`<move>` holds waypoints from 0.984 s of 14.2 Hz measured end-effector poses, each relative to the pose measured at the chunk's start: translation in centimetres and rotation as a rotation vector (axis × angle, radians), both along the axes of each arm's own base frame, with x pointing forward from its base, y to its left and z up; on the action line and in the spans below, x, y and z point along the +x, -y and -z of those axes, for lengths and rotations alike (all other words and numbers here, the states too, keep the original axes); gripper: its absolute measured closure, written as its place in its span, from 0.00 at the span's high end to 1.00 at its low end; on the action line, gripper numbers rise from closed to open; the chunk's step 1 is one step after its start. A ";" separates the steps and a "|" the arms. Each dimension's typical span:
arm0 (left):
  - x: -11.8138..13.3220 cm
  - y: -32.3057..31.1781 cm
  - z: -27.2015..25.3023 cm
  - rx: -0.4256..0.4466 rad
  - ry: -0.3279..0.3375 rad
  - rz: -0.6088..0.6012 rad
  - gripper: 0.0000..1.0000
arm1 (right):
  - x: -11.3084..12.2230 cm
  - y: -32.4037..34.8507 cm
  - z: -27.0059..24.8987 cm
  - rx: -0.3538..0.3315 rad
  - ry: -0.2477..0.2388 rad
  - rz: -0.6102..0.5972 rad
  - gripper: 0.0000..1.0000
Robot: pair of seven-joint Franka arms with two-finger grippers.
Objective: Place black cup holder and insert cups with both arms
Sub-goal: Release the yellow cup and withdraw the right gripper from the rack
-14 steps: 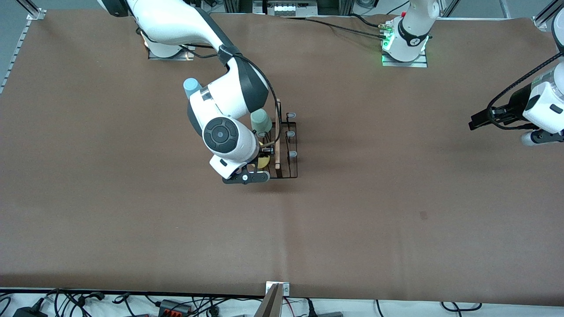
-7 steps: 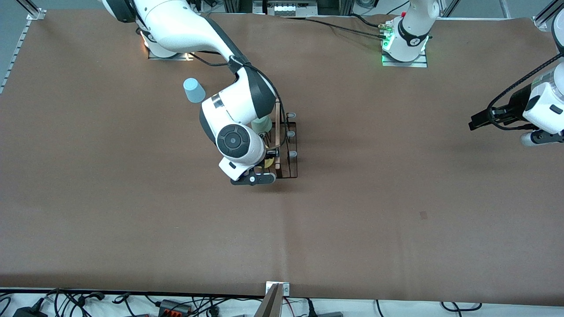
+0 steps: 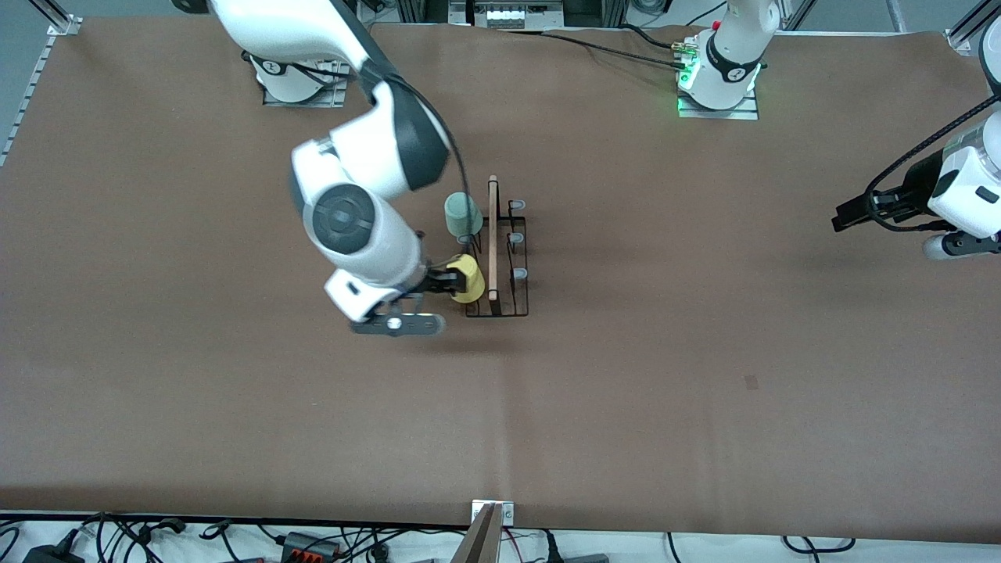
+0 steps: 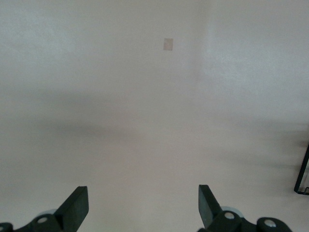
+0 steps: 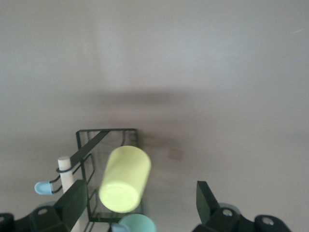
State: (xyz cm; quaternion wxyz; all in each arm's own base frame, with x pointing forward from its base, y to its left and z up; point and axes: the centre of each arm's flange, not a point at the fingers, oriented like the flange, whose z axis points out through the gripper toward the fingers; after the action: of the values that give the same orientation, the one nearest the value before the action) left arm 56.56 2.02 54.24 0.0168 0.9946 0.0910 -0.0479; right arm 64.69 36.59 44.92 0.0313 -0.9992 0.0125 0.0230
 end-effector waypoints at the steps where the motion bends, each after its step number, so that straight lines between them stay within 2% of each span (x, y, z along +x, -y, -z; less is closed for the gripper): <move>1: 0.0 0.0 0.0 0.000 0.000 0.000 1.00 | 0.5 2.4 -2.2 -0.007 0.015 -0.005 1.00; 7: 0.0 0.0 0.0 0.000 0.000 0.000 1.00 | 3.2 13.8 -7.5 -0.085 0.071 0.032 1.00; 10: 0.0 0.0 0.0 0.000 0.000 0.000 1.00 | 3.8 17.2 -8.2 -0.103 0.072 0.030 1.00; 14: 0.0 0.0 0.0 0.000 0.000 0.000 1.00 | 4.9 22.0 -8.4 -0.095 0.069 0.070 1.00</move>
State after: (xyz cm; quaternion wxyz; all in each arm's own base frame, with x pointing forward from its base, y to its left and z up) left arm 56.57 2.04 54.22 0.0168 0.9945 0.0912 -0.0480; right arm 69.60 14.57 53.36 -0.0150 -0.9987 0.0475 -0.0132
